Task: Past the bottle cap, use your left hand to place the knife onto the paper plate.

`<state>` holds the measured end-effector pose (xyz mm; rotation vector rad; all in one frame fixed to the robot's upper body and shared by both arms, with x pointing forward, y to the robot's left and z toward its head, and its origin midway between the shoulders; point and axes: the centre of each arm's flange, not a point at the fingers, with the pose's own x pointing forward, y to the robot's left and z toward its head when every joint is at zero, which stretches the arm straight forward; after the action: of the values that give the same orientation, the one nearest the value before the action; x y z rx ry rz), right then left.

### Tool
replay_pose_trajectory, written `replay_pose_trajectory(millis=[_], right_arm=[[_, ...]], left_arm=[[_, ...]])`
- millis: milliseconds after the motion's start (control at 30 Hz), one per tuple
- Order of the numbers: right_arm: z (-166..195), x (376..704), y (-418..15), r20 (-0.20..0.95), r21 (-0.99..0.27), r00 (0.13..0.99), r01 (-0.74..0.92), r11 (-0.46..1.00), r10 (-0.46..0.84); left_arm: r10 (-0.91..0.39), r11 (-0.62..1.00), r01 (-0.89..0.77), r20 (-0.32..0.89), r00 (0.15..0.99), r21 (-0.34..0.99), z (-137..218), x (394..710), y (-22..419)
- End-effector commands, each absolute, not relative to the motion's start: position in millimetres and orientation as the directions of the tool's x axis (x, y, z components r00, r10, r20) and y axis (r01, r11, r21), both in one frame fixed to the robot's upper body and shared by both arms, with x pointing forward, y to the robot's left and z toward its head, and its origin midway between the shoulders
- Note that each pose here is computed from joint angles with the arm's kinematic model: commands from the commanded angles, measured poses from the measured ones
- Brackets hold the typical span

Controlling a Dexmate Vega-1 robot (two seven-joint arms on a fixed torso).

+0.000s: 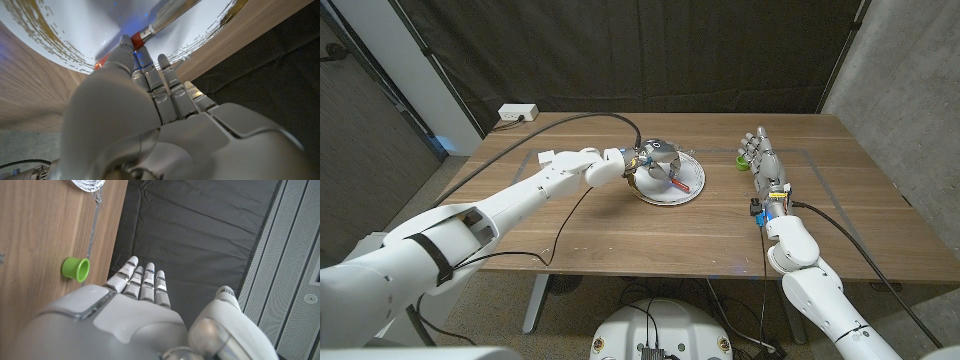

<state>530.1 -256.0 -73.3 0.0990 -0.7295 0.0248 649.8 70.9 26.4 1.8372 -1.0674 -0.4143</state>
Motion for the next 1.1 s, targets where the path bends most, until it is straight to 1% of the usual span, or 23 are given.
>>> replay_pose_trajectory(millis=[33,1100], right_arm=[[-78,533,-255,0.654,0.083,0.757,-0.059,0.995,-0.01],[-83,533,-249,0.648,0.09,0.762,-0.066,0.994,-0.008]], left_arm=[[-0.808,-0.179,-0.474,0.146,0.571,0.862,22,653,73],[-0.791,-0.209,-0.498,0.153,0.592,0.842,22,651,83]])
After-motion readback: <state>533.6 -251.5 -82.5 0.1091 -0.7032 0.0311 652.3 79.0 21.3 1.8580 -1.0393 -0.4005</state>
